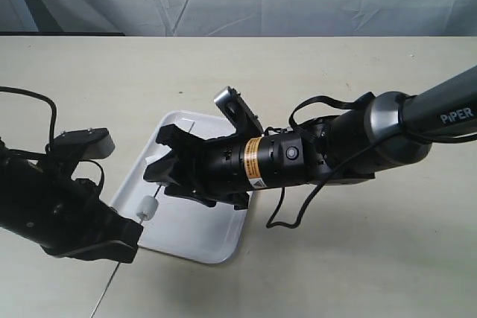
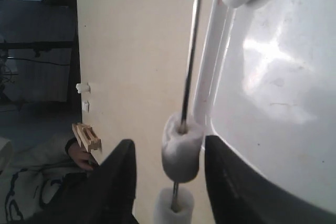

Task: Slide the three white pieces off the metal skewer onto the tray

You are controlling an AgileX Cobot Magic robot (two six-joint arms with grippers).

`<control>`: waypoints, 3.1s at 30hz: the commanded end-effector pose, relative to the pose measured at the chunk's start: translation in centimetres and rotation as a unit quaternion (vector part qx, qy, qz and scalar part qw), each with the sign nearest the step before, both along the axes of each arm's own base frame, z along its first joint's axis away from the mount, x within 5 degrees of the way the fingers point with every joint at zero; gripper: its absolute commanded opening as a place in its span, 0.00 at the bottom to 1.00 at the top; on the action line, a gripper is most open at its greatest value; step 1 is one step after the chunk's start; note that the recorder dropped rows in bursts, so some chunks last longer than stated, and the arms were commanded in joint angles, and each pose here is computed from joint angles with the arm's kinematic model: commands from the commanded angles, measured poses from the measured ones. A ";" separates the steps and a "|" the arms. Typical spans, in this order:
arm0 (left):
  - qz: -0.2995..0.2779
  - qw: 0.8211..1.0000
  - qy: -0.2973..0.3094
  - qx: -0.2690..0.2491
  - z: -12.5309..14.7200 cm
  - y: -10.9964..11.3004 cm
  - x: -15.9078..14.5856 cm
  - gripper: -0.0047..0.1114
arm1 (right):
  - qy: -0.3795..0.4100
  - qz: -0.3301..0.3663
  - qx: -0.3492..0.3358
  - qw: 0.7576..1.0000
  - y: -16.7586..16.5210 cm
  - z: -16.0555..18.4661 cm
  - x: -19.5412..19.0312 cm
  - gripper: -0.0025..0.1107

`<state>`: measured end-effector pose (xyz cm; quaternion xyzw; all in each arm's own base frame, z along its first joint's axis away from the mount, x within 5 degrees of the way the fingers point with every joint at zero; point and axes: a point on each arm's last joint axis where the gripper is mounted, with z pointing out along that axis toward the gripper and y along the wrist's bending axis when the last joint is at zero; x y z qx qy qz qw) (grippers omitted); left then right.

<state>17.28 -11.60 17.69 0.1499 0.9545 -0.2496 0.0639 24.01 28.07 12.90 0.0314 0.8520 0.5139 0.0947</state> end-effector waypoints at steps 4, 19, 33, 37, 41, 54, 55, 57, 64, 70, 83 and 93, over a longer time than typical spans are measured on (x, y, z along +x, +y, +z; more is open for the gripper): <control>0.000 1.000 -0.001 -0.005 0.1 -0.2 0.1 0.04 | -0.012 0.006 -0.013 1.000 0.0 -0.1 0.0 0.26; 0.005 0.998 0.058 -0.033 -0.7 -0.1 -2.1 0.04 | -0.024 -0.024 -0.073 0.997 -0.7 -1.0 0.6 0.22; 0.028 0.990 0.101 -0.097 -0.3 1.0 -7.2 0.04 | -0.047 -0.061 -0.100 0.992 -1.1 -0.4 2.5 0.21; 0.021 0.989 0.103 -0.104 0.2 1.1 -7.8 0.04 | -0.049 -0.066 -0.097 0.992 -1.4 -0.3 3.0 0.21; 0.045 0.989 0.098 -0.098 0.1 1.2 -7.5 0.04 | -0.060 -0.051 -0.107 0.991 -1.5 -0.4 2.9 0.27; 0.071 0.992 0.092 -0.044 -1.6 1.0 -4.7 0.04 | -0.040 -0.002 -0.028 0.999 -0.4 0.6 1.9 0.49; 0.079 0.993 0.080 -0.040 -1.7 0.9 -4.2 0.04 | -0.038 0.003 -0.026 0.999 -0.4 0.6 1.9 0.49; 0.091 0.993 0.061 -0.037 -1.7 0.8 -3.3 0.04 | -0.025 0.012 -0.031 0.999 -0.4 0.4 1.6 0.49; 0.075 0.995 0.040 -0.059 -0.1 -0.3 -1.3 0.04 | -0.003 0.021 -0.028 0.999 -0.4 0.4 1.3 0.49; 0.073 0.995 0.039 -0.059 0.1 -0.8 -0.2 0.04 | 0.007 0.019 -0.026 0.999 -0.3 0.4 1.2 0.49; 0.072 0.995 0.033 -0.063 0.1 -1.6 1.7 0.04 | 0.000 0.046 -0.025 0.999 -0.3 0.4 0.8 0.29; 0.081 0.995 0.016 -0.060 0.2 -1.5 2.1 0.04 | 0.001 0.047 -0.023 0.999 -0.3 0.5 0.8 0.37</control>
